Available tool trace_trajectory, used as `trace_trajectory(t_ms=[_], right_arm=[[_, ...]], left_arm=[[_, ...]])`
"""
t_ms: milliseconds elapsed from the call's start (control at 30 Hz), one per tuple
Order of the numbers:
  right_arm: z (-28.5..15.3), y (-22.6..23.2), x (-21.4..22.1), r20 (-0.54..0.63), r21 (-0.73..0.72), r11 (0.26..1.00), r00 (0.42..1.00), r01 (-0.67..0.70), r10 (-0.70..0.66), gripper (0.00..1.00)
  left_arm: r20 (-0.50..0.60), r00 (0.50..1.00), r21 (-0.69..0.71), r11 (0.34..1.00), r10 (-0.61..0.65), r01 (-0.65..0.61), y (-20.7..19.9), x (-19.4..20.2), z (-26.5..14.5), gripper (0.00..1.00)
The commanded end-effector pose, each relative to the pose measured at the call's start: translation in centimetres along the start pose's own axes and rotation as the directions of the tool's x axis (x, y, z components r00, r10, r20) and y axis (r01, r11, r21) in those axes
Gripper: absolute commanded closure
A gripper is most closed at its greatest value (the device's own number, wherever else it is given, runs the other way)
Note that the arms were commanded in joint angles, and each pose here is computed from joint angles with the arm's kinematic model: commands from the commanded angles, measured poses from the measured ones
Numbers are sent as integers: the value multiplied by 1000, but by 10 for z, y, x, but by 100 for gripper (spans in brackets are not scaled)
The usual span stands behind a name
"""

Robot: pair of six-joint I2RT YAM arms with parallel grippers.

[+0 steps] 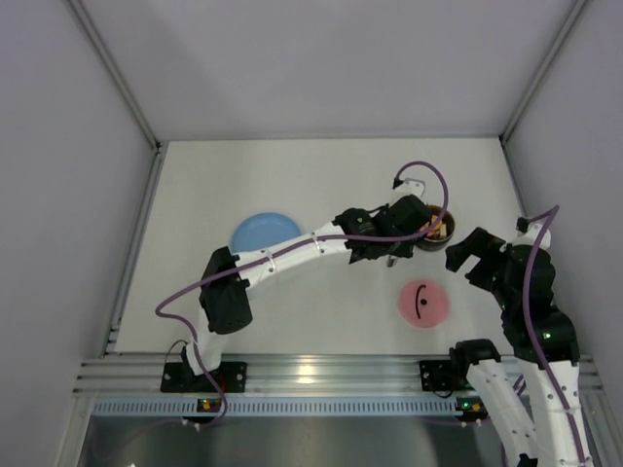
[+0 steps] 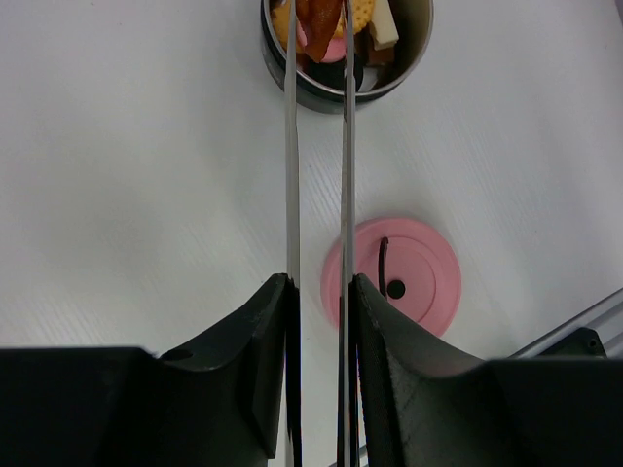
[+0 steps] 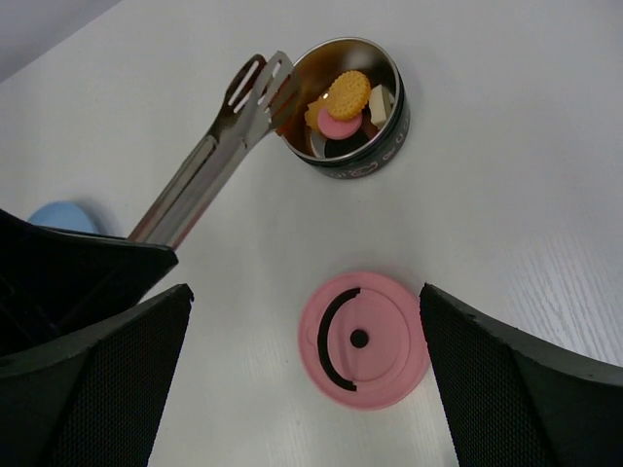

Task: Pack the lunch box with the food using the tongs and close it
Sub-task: Place the fake food in the packing box.

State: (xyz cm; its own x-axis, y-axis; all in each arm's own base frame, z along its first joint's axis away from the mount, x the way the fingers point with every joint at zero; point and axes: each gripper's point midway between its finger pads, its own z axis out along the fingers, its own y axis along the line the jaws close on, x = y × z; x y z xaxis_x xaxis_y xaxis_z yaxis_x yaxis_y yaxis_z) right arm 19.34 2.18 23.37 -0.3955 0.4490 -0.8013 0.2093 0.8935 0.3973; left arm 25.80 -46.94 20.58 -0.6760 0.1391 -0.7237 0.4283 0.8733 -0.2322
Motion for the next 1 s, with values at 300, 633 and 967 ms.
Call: trace_trajectory(t_ms=[300,633,967], right_arm=[[-9,-2,-11,46,7,1000,999,5,-5,0],[-8,-2,-11,45,8,1000,999,6,-7,1],[-8,-2,-10,43,5,1000,999,6,-7,0]], left_arm=[[36,999,106,994,-14,10,-30,-11,17,80],[54,999,89,996,-6,1,-26,-15,18,60],[84,997,74,997,-1,-5,-21,-24,7,55]])
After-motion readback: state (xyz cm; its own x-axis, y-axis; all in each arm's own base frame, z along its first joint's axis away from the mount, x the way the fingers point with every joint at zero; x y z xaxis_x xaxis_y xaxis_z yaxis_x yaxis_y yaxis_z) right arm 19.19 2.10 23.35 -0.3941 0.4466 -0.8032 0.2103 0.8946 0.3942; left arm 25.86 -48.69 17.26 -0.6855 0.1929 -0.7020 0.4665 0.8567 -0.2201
